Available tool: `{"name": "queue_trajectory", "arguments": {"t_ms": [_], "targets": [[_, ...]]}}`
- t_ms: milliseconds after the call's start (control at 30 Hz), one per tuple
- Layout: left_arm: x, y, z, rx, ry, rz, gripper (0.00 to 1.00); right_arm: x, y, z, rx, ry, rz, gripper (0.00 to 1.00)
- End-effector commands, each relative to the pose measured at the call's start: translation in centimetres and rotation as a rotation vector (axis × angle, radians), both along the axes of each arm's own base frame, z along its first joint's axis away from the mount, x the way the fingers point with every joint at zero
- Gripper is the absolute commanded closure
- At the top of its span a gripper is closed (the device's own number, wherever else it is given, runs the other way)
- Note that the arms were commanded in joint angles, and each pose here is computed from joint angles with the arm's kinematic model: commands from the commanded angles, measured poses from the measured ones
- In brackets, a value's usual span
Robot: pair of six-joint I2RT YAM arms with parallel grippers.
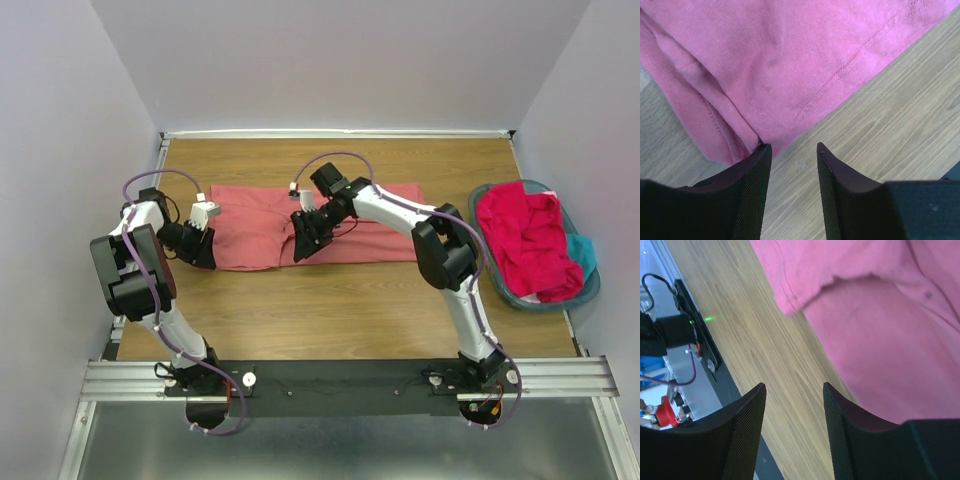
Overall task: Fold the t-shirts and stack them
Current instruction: Fold the other side of the tshirt into a rectangle
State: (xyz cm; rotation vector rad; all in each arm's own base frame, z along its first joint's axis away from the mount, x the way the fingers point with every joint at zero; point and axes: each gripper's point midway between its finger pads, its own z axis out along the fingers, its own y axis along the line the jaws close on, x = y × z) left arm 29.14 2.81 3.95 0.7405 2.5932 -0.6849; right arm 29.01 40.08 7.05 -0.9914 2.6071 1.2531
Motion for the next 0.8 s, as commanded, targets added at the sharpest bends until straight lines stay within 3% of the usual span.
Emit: {"name": "queue_trajectory", "arguments": {"t_ms": [0, 200, 533, 667, 767], "targets": [[0.6, 0.1, 0.2, 0.005, -0.023, 0.023, 0.50, 0.1, 2.8, -0.5, 0.036, 0.018, -0.005, 0.43], [0.6, 0.3, -0.8, 0.018, -0.002, 0.055, 0.47, -0.2, 5.0, -1.6, 0.028, 0.013, -0.001, 0.40], [0.8, 0.3, -0.7, 0.022, -0.012, 0.069, 0.50, -0.7, 7.0, -3.2, 0.019, 0.031, 0.007, 0.39], [0.7, 0.3, -0.7, 0.022, -0.007, 0.072, 0.50, -0.8, 7.2, -3.8, 0.015, 0.041, 0.007, 0.42], [0.7, 0.4, -0.7, 0.024, 0.001, 0.081, 0.50, -0.7, 7.3, -4.0, 0.014, 0.045, 0.004, 0.49]]}}
